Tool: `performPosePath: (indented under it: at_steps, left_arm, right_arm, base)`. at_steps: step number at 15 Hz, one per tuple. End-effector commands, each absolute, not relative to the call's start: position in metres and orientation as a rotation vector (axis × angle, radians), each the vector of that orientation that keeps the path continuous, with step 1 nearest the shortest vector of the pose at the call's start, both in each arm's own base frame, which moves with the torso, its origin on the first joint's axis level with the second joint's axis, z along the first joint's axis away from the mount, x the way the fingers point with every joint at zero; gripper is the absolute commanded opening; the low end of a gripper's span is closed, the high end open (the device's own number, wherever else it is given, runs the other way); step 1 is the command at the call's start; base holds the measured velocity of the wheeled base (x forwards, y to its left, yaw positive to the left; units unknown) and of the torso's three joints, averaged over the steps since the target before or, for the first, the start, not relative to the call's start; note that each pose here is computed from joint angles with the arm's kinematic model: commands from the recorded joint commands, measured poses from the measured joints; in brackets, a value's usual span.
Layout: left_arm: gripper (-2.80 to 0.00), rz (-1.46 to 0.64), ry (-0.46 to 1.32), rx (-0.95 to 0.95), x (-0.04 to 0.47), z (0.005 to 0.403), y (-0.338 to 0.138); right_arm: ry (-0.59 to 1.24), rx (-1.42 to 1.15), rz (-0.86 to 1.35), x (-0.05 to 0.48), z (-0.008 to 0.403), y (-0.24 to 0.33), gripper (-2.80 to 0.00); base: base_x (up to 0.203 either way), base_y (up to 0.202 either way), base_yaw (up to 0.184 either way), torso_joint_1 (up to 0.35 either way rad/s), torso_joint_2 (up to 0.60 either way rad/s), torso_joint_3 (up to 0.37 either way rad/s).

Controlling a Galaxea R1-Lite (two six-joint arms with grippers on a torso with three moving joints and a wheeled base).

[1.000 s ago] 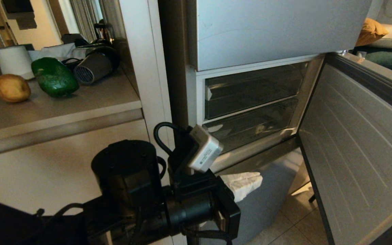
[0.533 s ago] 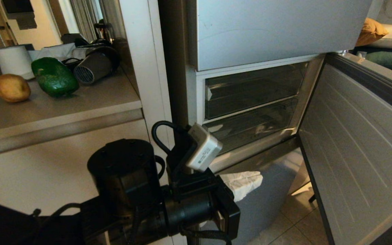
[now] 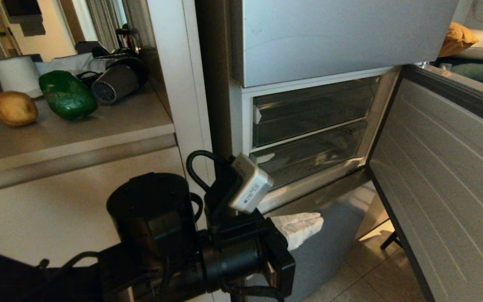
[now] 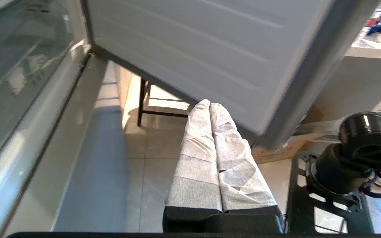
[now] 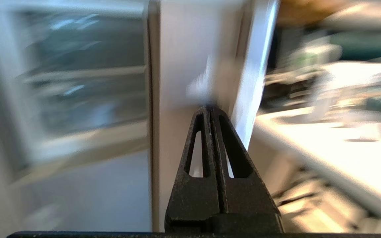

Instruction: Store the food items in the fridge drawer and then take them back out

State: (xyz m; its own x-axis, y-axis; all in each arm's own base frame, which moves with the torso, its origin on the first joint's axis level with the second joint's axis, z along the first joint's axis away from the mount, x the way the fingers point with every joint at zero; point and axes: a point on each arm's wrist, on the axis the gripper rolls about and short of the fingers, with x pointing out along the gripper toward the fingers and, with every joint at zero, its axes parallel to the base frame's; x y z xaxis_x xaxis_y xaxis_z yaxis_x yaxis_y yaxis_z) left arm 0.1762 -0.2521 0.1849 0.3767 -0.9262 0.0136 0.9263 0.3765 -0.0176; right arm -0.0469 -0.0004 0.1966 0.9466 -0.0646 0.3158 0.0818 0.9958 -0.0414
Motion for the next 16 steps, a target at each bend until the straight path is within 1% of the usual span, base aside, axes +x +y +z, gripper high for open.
performPosePath:
  at_steps: [1, 3, 4, 6, 8, 12, 14, 16]
  left_arm:
    - [-2.8, -1.186, -0.001, -0.024, 0.177, 0.184, -0.253]
    - [-2.8, -1.189, 0.006, -0.021, 0.177, 0.182, -0.254]
    - [-2.8, -1.189, 0.008, -0.022, 0.177, 0.181, -0.254]
    - [-2.8, -1.191, 0.014, -0.018, 0.178, 0.179, -0.257]
    - [-2.8, -1.191, 0.0, -0.015, 0.179, 0.181, -0.258]
    - [-2.8, -1.128, -0.044, -0.03, 0.183, 0.192, -0.262]
    - [-2.8, -1.089, -0.105, -0.057, 0.184, 0.21, -0.263]
    - [-2.8, -0.995, -0.198, -0.107, 0.188, 0.239, -0.264]
  right_arm:
    - [-0.424, -0.073, -0.124, -0.067, 0.203, -0.001, -2.8]
    - [-0.498, -0.098, -0.155, -0.094, 0.206, -0.002, -2.8]
    - [-0.505, -0.1, -0.156, -0.103, 0.209, -0.002, -2.8]
    - [-0.482, -0.099, -0.151, -0.105, 0.207, -0.002, -2.8]
    - [-0.384, -0.103, -0.146, -0.092, 0.199, -0.002, -2.8]
    - [-0.154, -0.014, -0.189, -0.047, 0.208, -0.004, -2.8]
    - [-0.016, 0.076, -0.224, -0.013, 0.218, -0.005, -2.8]
    - [0.082, 0.146, -0.272, 0.019, 0.228, -0.006, -2.8]
  base:
    - [0.0, 0.0, 0.0, 0.0, 0.0, 0.0]
    - [0.0, 0.0, 0.0, 0.0, 0.0, 0.0]
    - [0.0, 0.0, 0.0, 0.0, 0.0, 0.0]
    - [0.0, 0.0, 0.0, 0.0, 0.0, 0.0]
    - [0.0, 0.0, 0.0, 0.0, 0.0, 0.0]
    - [0.0, 0.0, 0.0, 0.0, 0.0, 0.0]
    - [0.0, 0.0, 0.0, 0.0, 0.0, 0.0]
    - [0.0, 0.0, 0.0, 0.0, 0.0, 0.0]
